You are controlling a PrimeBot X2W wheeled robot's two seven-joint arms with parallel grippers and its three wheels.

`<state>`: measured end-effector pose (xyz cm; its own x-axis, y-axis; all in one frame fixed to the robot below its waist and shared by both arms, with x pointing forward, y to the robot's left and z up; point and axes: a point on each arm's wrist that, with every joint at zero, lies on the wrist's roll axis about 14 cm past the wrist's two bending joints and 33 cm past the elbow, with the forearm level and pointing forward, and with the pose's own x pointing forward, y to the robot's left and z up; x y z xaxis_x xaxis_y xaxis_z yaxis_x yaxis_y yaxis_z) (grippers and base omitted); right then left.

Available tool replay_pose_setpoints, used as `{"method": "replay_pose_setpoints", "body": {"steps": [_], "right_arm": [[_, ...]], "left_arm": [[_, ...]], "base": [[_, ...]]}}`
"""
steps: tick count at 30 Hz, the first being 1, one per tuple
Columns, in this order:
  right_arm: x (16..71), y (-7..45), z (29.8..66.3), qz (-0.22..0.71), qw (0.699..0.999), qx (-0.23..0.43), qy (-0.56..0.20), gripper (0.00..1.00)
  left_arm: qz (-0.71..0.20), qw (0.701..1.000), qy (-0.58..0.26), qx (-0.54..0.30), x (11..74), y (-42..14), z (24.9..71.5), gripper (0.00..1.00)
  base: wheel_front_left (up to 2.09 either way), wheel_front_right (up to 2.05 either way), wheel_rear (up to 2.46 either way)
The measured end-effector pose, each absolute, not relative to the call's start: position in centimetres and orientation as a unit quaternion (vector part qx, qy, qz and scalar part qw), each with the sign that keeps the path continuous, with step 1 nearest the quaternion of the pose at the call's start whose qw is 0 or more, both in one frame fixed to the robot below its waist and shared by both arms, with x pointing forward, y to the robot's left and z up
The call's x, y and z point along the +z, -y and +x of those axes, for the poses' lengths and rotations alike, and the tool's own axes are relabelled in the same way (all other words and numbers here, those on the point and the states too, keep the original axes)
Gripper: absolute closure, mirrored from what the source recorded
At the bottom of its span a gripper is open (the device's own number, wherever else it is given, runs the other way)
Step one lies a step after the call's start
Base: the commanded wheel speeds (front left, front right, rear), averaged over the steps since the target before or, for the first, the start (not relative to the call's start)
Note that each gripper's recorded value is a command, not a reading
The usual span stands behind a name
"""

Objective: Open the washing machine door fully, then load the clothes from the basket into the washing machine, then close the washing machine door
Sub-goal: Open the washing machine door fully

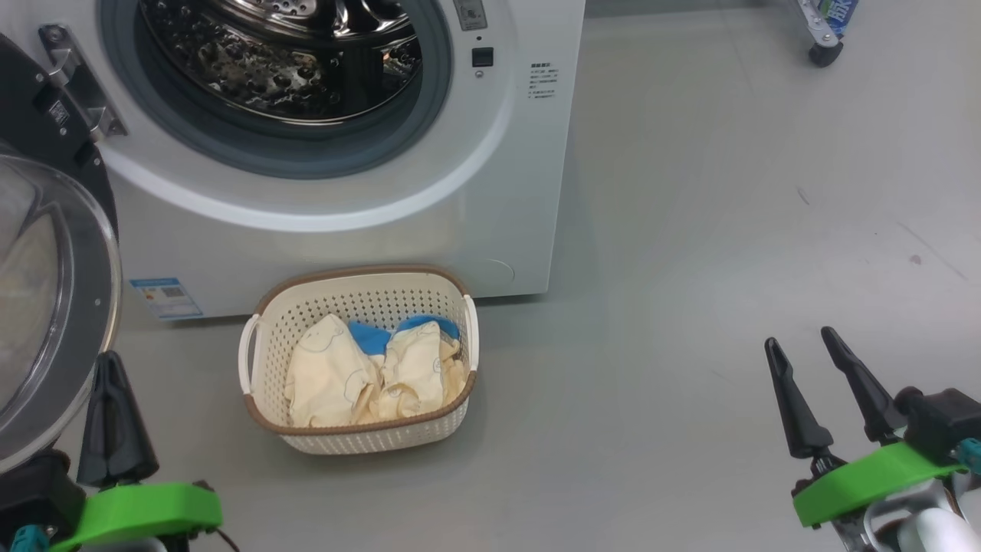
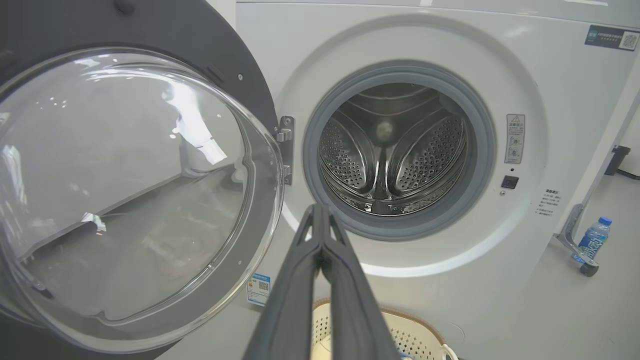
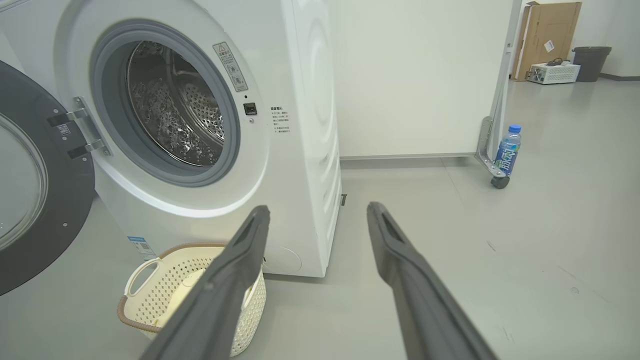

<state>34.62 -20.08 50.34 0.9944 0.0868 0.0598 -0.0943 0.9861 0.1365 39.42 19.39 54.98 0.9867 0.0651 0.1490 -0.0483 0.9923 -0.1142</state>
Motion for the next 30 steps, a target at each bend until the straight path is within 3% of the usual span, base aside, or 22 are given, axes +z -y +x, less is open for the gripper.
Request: {"method": "replay_pose_setpoints", "body": {"steps": [3, 5, 30], "right_arm": [[50.6, 20.9, 33.9, 0.067, 0.997, 0.031, 0.031, 0.0], [50.6, 21.3, 33.6, 0.067, 0.997, 0.025, 0.032, 0.0], [50.9, 21.8, 33.1, 0.065, 0.997, 0.016, 0.038, 0.0]], "left_arm": [[-0.056, 0.996, 0.07, 0.015, 54.6, -18.3, 39.4, 0.55], [-0.056, 0.996, 0.067, 0.006, 54.5, -17.7, 39.3, 0.01], [-0.048, 0.997, -0.015, -0.053, 49.5, -14.9, 36.1, 0.0]], "base": [[0.0, 0.0, 0.0], [0.0, 0.0, 0.0], [0.0, 0.0, 0.0]]}}
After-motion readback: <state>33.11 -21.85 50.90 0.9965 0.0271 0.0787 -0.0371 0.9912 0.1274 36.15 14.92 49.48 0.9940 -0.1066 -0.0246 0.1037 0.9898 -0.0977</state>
